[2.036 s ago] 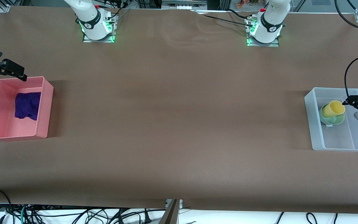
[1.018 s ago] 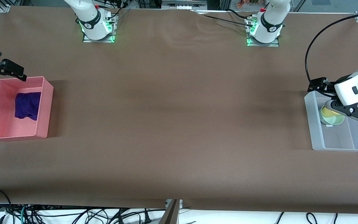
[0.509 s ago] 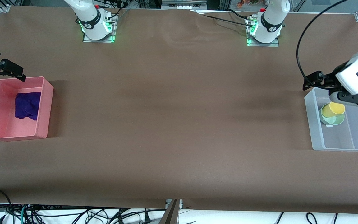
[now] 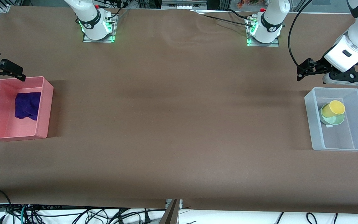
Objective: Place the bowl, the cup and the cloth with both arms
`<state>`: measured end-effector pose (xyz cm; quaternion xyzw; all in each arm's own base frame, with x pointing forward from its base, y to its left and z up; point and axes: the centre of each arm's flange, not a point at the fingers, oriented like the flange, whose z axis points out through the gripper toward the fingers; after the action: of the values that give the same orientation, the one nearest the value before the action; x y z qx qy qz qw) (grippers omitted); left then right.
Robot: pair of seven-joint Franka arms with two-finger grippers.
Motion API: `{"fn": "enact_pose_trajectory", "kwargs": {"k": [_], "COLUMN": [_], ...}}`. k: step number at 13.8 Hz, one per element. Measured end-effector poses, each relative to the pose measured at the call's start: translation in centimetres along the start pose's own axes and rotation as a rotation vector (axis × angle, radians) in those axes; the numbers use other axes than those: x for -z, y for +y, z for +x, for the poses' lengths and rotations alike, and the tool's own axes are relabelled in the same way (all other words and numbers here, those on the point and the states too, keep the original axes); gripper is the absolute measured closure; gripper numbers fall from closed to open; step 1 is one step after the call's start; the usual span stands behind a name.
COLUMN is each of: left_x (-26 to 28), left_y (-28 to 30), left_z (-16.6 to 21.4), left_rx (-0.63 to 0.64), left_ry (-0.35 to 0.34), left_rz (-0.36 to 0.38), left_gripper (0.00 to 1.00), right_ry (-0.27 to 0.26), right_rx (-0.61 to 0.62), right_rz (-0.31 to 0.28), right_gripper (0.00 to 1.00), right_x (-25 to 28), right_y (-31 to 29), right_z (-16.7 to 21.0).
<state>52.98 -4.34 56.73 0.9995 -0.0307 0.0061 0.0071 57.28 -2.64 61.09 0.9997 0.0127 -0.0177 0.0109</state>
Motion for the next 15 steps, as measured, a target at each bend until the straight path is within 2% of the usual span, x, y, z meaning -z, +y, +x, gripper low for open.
{"fn": "enact_pose_trajectory", "kwargs": {"k": [15], "left_x": [-1.0], "left_y": [-0.9], "left_z": [1.0], "left_rx": [0.023], "left_ry": [-0.019], "left_rz": [-0.005], "left_gripper": [0.00], "right_ry": [0.000], "right_rx": [-0.001], "right_rz": [0.000], "right_gripper": [0.00], "right_x": [0.0], "right_y": [0.0], "right_z": [0.0]}}
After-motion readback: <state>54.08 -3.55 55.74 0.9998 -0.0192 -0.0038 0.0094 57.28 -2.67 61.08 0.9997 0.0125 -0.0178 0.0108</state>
